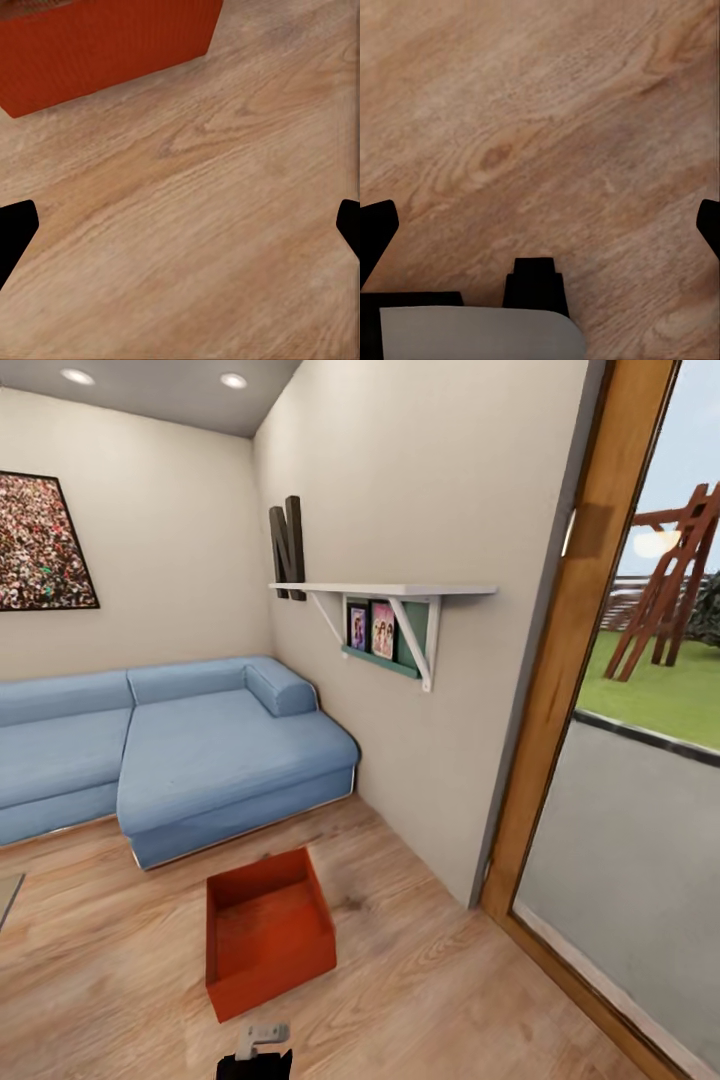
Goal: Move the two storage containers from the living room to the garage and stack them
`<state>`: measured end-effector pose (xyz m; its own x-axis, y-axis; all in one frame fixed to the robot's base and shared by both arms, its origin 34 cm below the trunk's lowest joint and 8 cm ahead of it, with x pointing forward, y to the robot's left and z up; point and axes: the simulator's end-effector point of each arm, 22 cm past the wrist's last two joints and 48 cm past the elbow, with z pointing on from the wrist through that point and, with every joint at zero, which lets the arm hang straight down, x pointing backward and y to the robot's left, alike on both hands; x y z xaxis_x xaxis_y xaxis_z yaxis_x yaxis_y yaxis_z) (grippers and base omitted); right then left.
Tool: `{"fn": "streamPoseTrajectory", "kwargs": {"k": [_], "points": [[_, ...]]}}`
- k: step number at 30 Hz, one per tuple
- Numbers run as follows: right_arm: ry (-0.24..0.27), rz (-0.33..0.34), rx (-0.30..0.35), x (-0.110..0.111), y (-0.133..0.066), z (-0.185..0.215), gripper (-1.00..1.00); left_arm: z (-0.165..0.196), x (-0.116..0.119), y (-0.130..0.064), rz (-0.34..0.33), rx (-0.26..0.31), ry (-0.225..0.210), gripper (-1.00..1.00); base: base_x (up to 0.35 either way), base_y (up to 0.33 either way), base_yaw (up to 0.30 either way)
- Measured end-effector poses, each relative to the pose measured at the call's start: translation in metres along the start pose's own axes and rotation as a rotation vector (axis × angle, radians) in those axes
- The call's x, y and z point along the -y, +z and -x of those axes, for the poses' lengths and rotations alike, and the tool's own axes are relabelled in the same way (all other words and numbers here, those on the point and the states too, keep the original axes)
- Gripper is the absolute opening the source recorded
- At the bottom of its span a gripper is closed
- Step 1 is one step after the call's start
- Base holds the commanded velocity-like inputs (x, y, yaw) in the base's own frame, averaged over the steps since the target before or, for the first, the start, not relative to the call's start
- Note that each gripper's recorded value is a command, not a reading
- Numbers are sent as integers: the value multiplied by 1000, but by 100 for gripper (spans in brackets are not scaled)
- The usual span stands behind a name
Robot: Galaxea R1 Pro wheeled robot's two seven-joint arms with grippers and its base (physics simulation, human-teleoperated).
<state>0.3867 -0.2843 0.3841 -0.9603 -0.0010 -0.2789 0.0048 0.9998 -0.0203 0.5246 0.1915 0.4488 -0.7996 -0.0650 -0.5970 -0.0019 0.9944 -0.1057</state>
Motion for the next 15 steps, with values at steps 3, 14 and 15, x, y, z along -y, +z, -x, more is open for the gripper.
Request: {"fn": "streamPoseTrajectory", "kwargs": {"k": [3, 14, 15], "points": [[1, 1, 1, -1, 0, 1, 100, 0, 0, 0, 0, 0, 0, 100, 309, -190, 138], [2, 2, 1, -1, 0, 0, 100, 0, 0, 0, 0, 0, 0, 100, 311, -141, 226], [2, 2, 1, -1, 0, 0, 100, 0, 0, 0, 0, 0, 0, 100, 315, -40, 250]]}}
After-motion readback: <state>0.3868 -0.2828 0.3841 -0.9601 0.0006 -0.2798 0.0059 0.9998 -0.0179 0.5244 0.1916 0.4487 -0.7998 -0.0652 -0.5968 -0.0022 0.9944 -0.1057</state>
